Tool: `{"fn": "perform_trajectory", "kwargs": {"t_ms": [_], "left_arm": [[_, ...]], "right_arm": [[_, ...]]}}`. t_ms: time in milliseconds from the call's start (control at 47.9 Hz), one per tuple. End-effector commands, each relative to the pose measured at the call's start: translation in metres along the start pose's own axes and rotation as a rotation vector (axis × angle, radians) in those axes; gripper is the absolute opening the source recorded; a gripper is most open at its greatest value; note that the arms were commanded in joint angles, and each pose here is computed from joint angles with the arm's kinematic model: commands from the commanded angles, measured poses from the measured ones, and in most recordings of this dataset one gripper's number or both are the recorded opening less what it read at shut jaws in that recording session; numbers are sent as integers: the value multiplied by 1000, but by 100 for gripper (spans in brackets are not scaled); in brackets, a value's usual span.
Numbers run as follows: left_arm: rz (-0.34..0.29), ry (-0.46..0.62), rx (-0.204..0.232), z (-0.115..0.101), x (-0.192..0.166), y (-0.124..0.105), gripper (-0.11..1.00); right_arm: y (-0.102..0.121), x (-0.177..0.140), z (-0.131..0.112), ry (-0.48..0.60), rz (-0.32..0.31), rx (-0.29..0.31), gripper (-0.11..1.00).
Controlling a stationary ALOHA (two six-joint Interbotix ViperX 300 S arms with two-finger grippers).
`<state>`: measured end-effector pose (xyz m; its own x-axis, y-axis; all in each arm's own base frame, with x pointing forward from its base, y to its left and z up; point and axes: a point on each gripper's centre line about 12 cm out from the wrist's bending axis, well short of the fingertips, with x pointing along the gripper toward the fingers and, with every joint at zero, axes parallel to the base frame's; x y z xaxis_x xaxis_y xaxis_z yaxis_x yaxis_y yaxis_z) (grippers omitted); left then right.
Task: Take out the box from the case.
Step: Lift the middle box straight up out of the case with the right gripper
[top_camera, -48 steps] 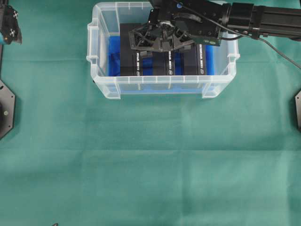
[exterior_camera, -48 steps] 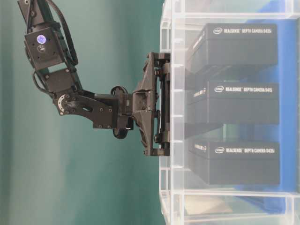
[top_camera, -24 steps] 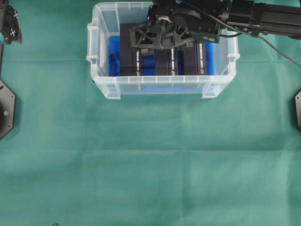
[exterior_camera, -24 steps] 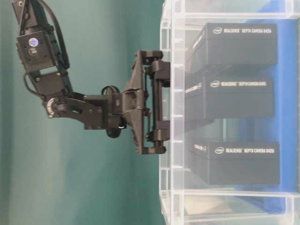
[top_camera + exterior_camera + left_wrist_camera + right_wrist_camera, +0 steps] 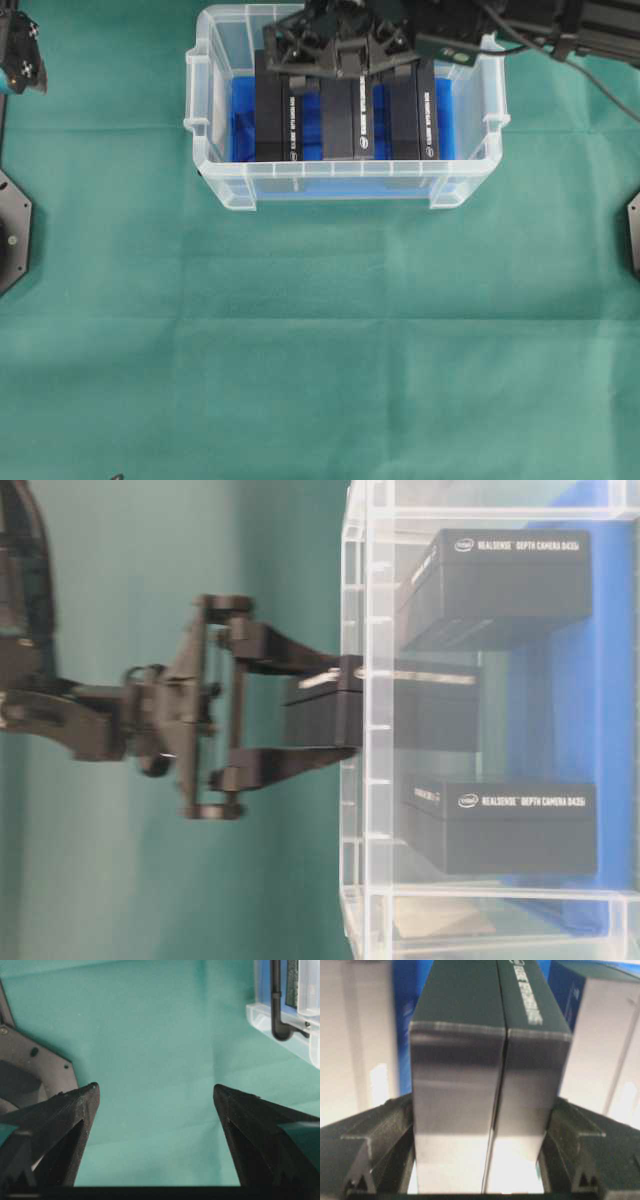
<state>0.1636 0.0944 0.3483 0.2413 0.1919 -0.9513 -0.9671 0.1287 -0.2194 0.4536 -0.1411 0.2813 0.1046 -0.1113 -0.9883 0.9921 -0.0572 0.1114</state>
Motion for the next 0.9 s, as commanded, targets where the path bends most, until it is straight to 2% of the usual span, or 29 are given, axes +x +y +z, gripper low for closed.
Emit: {"fn": "perform_trajectory", "kwargs": {"t_ms": [0, 188, 563, 876], "left_arm": [[-12, -14, -3, 2, -4, 0, 96], [-12, -14, -2, 2, -4, 0, 96], [-16, -14, 1, 1, -5, 0, 96], [-17, -15, 1, 1, -5, 0, 96]], "right_arm": [[-4, -50, 3, -22, 81, 5, 66], [-7, -71, 4, -18, 68, 11, 66], [-11, -107, 4, -27, 88, 18, 66], [-13, -123, 2, -29, 94, 17, 66]]}}
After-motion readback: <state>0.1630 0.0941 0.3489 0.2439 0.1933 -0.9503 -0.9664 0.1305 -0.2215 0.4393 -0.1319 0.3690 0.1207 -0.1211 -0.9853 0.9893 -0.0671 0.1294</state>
